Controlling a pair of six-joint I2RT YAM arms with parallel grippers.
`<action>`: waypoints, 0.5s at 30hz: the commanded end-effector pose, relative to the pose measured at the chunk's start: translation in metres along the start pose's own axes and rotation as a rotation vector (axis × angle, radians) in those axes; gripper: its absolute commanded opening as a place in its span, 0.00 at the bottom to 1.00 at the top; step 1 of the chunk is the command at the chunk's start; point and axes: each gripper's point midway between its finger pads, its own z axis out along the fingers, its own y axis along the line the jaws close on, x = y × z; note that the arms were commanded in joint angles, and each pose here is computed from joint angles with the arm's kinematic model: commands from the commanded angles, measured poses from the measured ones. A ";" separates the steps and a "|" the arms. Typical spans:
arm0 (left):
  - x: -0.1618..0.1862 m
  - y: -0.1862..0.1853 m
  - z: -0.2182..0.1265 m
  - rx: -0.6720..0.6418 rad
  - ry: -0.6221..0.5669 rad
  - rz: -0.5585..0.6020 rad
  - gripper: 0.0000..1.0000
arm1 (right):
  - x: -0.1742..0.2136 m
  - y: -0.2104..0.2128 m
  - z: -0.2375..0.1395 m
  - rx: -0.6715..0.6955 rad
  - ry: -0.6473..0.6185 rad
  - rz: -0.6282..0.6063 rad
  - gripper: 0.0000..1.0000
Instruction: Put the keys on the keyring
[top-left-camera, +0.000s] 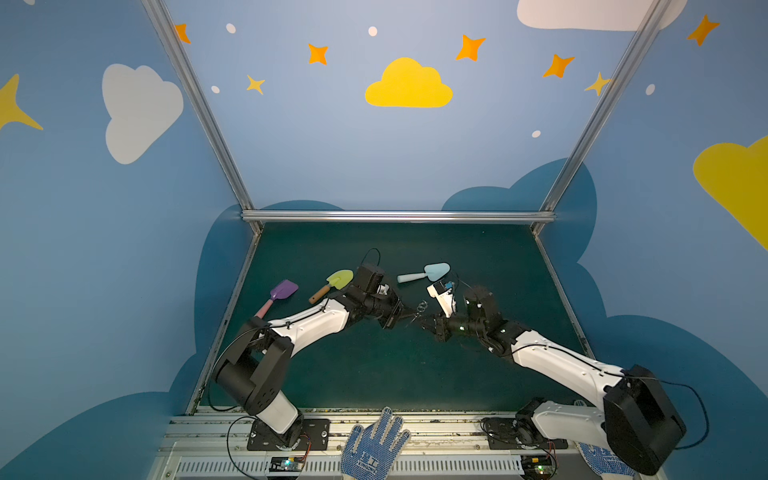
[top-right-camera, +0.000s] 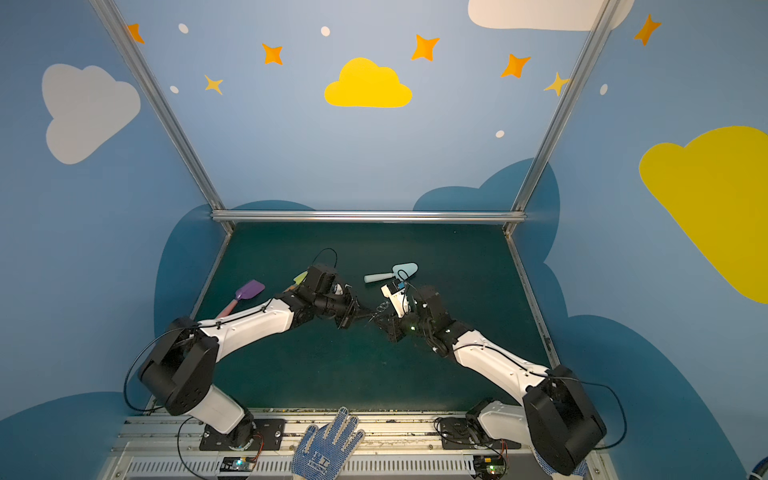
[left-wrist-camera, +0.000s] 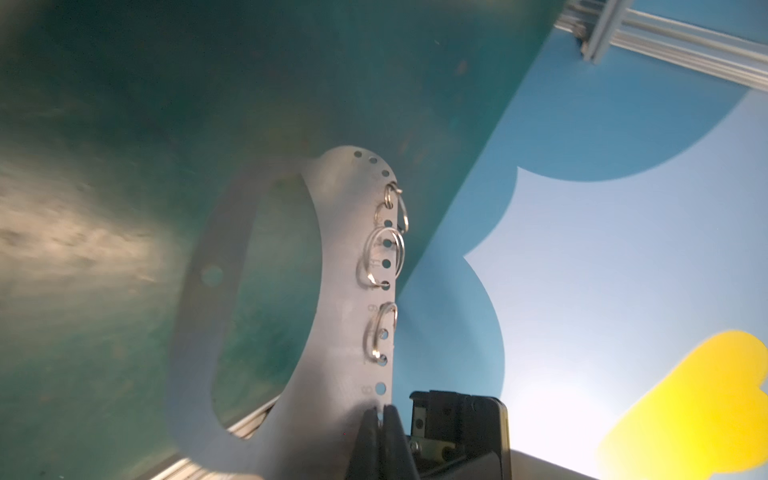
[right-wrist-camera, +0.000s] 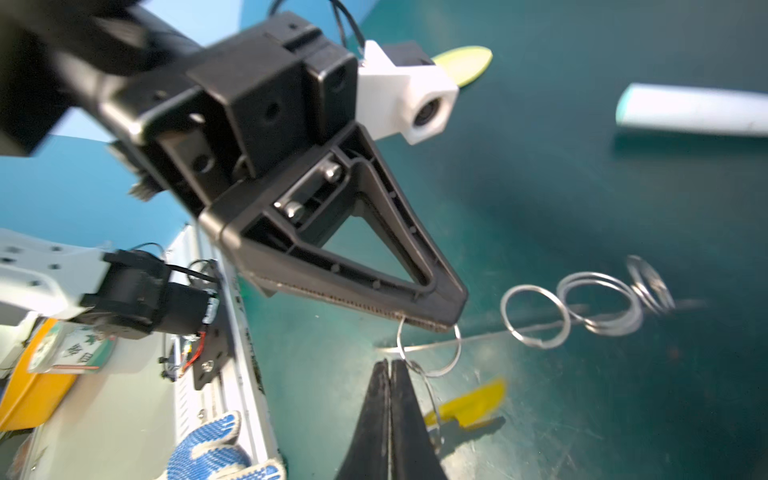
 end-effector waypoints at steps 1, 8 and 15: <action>-0.013 -0.022 -0.019 0.044 -0.044 0.052 0.04 | -0.001 0.031 -0.014 -0.128 0.032 -0.022 0.00; 0.006 -0.055 -0.040 0.105 0.015 0.151 0.04 | -0.016 0.072 -0.034 -0.344 0.037 -0.040 0.00; 0.024 -0.076 -0.052 0.144 0.089 0.235 0.17 | -0.018 0.102 -0.049 -0.517 0.057 -0.069 0.00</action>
